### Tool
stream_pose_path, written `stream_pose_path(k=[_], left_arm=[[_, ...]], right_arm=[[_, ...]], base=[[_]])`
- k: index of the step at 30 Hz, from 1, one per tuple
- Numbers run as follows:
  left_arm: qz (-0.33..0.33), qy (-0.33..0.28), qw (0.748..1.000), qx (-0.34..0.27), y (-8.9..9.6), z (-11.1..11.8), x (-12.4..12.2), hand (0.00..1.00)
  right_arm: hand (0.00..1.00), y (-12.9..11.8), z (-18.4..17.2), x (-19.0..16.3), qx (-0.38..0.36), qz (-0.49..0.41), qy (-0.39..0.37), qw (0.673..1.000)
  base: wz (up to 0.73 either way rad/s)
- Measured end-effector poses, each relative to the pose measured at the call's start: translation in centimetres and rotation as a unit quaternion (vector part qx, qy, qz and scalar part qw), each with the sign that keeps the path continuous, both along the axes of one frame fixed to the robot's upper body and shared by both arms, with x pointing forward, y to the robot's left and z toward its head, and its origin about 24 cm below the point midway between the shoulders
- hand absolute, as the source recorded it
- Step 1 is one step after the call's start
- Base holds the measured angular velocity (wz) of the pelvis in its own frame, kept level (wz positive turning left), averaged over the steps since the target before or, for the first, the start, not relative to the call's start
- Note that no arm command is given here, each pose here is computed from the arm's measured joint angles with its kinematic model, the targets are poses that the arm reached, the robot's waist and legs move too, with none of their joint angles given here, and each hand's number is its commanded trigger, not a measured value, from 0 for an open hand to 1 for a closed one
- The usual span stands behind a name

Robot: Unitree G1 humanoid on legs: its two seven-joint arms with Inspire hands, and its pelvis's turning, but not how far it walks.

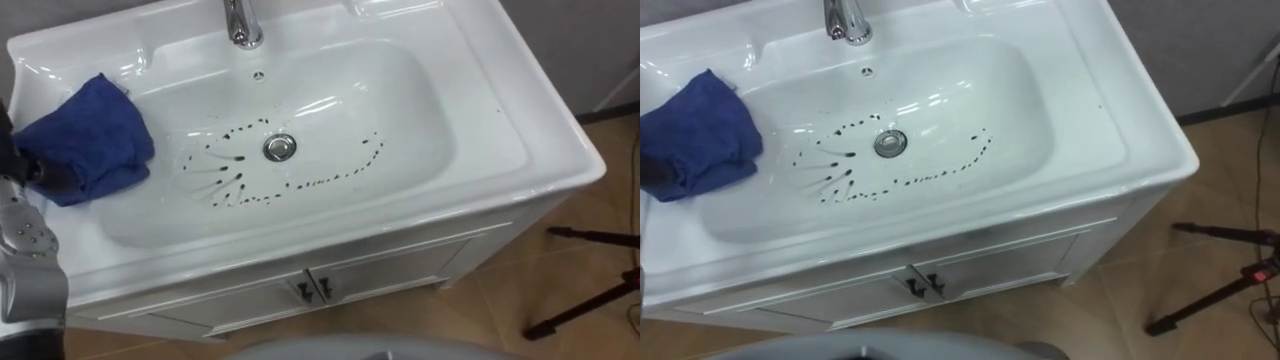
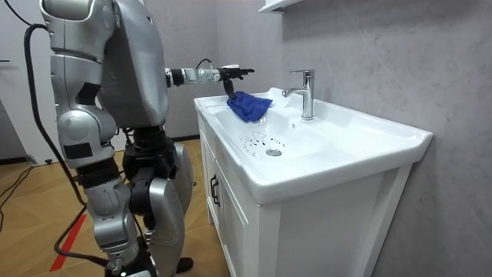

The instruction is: Wipe basin

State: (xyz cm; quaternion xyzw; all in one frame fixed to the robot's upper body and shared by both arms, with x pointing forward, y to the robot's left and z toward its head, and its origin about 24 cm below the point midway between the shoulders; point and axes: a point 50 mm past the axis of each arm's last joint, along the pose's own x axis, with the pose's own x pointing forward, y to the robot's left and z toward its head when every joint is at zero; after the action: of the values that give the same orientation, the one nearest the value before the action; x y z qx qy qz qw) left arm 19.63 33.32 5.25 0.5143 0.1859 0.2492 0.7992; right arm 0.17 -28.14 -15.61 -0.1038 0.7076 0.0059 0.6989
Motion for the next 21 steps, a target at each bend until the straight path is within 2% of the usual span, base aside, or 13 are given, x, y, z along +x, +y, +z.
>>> stream_pose_path(k=[9, 17, 21], left_arm=[[-0.004, 0.063, 0.998, -0.017, -0.1, -0.9, -0.1, 0.0], [0.005, 0.197, 0.979, -0.046, 0.0, -5.9, -2.1, 0.0], [0.003, 0.23, 0.973, -0.027, -0.1, -6.8, -2.9, 0.0]], right_arm=[[0.0, -0.2, 0.0, 0.0, -0.013, 0.006, 0.009, 1.0], [0.0, -0.4, 0.1, -0.2, -0.029, 0.008, 0.021, 0.999], [0.0, -0.4, 0.2, 0.3, -0.031, 0.012, 0.011, 0.999]], base=[[0.02], [-0.04], [-0.13]])
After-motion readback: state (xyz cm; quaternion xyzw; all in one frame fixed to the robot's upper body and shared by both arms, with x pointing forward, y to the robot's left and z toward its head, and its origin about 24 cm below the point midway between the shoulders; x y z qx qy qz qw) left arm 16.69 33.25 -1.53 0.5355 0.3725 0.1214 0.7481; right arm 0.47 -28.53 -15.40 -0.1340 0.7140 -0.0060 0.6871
